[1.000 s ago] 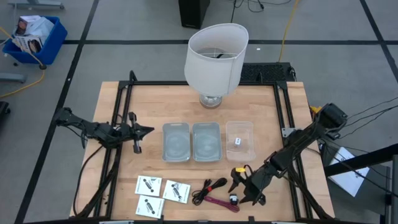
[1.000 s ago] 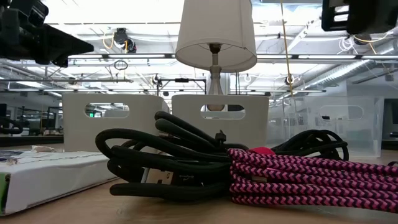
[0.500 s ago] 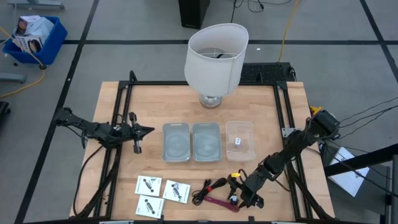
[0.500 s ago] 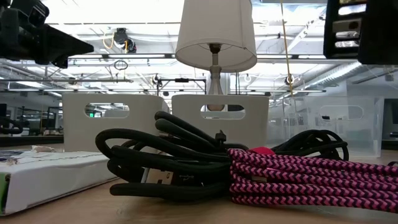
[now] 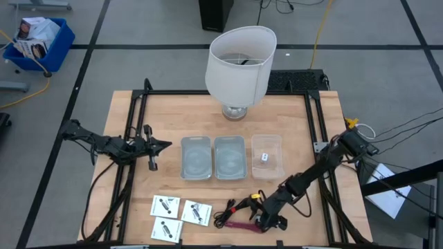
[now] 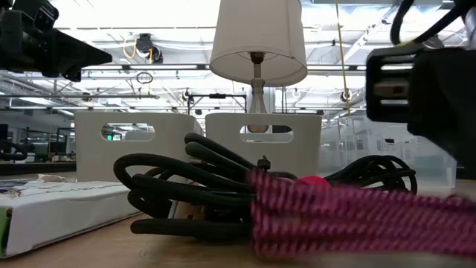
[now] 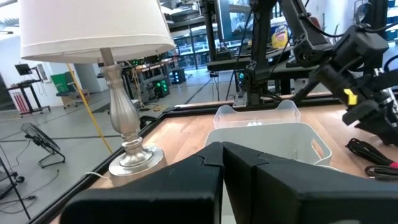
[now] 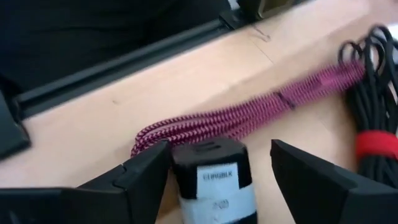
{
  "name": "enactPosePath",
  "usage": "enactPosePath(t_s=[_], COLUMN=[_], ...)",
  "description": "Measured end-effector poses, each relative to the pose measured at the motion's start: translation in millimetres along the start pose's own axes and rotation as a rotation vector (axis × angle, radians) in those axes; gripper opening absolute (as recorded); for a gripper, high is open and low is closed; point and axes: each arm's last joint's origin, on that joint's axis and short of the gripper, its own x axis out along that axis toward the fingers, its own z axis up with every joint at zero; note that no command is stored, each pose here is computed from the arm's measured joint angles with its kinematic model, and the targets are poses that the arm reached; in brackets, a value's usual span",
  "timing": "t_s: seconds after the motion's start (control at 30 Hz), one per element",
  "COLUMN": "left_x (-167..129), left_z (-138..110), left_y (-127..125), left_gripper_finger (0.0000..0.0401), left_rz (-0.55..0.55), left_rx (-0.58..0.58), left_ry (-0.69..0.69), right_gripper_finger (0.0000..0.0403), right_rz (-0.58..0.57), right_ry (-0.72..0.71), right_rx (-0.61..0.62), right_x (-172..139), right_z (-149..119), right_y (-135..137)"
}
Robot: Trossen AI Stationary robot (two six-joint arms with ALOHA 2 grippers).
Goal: Pick and place items into bin
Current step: Put the black charger adapter into the transparent bin
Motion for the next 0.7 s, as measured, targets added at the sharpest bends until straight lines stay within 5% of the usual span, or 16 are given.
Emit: enactPosePath(t_s=[0.7], left_x=[0.0], left_z=[0.1], left_y=[0.0], left_gripper_finger=[0.0008], left_rz=[0.001], left_rx=[-0.004], left_ry=[-0.001], right_gripper_finger=[0.0143], right_rz=[-0.014], right_ry=[0.033], right_rx=[0.042], right_x=[-16.8], right_z=[3.8], right_y=[-6.3])
